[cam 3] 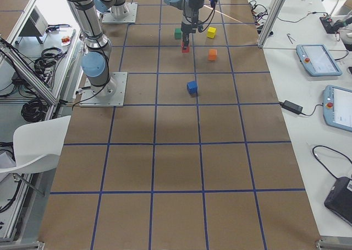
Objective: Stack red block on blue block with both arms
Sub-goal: 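Carry the red cube with the left gripper toward the table center, then retract the left arm while the right gripper moves toward the red cube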
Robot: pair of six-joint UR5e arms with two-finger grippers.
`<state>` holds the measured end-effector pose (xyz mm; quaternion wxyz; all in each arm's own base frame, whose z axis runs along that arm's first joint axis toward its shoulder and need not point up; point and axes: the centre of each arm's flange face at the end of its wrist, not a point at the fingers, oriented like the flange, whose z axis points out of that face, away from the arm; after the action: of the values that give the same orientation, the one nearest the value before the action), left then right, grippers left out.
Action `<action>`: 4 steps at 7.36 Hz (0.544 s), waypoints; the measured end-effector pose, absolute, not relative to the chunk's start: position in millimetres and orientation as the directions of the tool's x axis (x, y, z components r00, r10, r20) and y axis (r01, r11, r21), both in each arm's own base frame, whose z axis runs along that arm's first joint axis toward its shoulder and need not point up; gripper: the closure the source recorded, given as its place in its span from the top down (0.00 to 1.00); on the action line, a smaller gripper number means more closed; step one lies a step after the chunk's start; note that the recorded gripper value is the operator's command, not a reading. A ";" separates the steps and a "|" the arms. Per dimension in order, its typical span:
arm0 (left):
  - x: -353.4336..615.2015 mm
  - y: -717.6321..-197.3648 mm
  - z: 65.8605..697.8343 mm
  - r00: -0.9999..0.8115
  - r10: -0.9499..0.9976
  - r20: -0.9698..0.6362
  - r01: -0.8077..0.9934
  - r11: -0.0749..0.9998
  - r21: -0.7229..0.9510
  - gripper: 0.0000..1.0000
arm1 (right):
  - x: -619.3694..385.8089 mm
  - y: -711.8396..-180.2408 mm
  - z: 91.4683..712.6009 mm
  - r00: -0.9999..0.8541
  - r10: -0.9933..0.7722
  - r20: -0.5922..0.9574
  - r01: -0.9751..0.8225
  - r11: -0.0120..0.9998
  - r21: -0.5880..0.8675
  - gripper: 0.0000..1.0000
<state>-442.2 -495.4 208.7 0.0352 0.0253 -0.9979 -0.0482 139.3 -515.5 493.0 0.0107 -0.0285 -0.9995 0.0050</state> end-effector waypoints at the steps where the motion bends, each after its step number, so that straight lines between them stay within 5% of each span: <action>1: -448.2 -491.3 202.0 -0.997 -0.044 0.057 -0.038 0.995 0.097 0.99 | 139.3 -515.6 493.3 -0.998 0.057 0.021 0.057 0.998 -0.012 1.00; 4: -433.2 -504.9 243.4 -0.998 -0.020 0.053 -0.018 1.000 0.025 1.00 | 140.2 -514.8 491.3 -0.998 0.060 0.020 0.060 0.998 -0.007 1.00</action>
<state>-433.2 -504.9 243.4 0.0269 0.0095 -0.9995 -0.0124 140.2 -514.8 491.3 0.0100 -0.0299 -0.9995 0.0033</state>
